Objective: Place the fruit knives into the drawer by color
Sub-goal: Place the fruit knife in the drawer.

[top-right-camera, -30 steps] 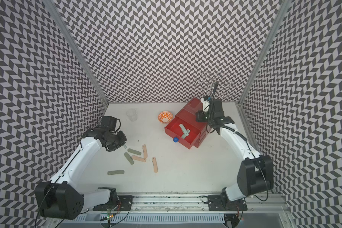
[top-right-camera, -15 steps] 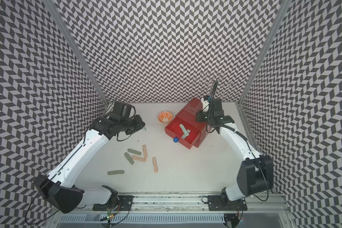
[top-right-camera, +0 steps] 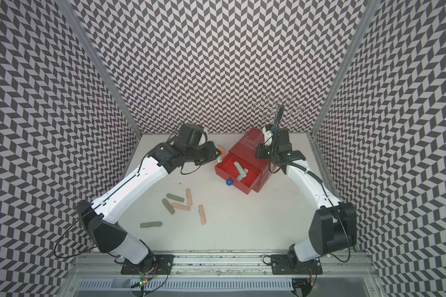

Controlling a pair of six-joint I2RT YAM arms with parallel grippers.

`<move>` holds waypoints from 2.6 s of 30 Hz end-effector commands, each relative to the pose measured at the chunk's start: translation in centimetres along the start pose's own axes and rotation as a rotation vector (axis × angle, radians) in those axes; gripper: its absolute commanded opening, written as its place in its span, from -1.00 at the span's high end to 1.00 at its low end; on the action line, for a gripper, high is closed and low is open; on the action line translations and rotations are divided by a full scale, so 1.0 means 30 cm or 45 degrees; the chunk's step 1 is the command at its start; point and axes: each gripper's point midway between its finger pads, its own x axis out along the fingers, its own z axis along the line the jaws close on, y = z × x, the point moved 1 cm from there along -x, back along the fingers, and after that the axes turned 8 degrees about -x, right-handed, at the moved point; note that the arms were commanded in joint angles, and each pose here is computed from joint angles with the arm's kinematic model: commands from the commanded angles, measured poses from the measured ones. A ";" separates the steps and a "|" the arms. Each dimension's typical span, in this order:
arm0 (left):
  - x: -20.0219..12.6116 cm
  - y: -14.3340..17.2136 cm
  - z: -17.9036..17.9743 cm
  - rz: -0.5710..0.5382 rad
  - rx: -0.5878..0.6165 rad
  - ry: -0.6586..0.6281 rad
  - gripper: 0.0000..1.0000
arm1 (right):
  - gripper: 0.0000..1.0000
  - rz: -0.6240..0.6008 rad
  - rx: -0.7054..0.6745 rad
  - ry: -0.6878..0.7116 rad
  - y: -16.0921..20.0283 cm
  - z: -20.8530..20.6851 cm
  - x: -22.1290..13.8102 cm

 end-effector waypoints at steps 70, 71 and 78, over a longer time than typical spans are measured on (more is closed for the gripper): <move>0.359 0.302 -0.040 0.238 -0.102 0.003 0.70 | 0.98 0.301 0.074 0.072 0.239 -0.056 0.038; 0.358 0.301 -0.041 0.238 -0.101 0.004 0.70 | 0.98 0.300 0.074 0.073 0.239 -0.058 0.038; 0.352 0.292 -0.055 0.230 -0.089 0.013 0.55 | 0.98 0.299 0.075 0.073 0.237 -0.058 0.037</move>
